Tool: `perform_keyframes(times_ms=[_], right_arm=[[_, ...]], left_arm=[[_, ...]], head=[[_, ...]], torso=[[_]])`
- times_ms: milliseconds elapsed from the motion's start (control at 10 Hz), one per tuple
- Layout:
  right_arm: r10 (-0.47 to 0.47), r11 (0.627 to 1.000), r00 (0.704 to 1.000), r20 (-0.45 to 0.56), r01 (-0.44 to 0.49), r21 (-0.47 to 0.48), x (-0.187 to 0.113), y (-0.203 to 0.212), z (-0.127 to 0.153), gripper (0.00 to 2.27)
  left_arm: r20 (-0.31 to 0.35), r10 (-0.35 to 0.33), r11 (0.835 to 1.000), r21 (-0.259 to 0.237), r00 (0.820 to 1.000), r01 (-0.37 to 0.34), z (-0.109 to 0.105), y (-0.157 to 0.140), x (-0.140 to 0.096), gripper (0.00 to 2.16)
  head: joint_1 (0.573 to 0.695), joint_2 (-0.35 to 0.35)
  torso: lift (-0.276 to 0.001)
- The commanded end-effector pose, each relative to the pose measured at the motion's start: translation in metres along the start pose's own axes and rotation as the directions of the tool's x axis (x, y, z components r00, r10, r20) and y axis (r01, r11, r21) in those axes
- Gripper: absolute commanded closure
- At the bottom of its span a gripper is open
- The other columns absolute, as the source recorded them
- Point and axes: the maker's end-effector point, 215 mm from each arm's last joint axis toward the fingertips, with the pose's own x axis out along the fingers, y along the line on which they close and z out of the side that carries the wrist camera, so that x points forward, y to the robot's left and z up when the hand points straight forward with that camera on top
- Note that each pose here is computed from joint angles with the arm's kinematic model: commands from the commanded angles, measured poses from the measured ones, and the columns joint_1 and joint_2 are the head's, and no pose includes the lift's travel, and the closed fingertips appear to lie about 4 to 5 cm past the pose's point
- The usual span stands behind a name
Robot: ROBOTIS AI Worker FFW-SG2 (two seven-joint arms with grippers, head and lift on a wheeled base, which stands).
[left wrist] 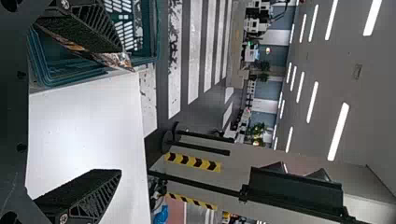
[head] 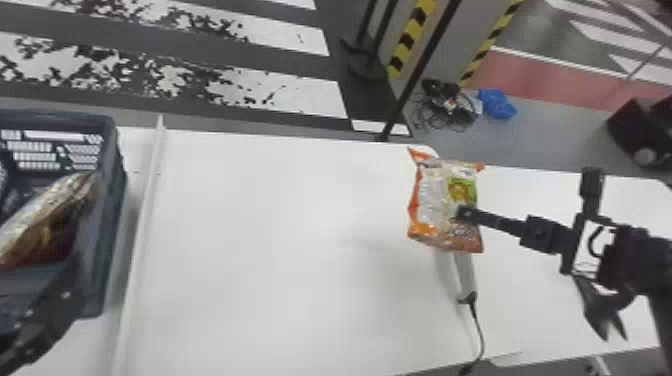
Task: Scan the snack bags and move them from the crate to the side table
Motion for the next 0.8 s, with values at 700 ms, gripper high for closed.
perform_keyframes(times_ms=[700], right_arm=[[-0.619, 0.777, 0.729, 0.293, 0.513, 0.365, -0.078, -0.204, 0.026, 2.22]], left_arm=[[-0.014, 0.000, 1.000, 0.007, 1.000, 0.001, -0.008, 0.002, 0.001, 0.07]], head=[[0.695, -0.350]], torso=[[-0.087]])
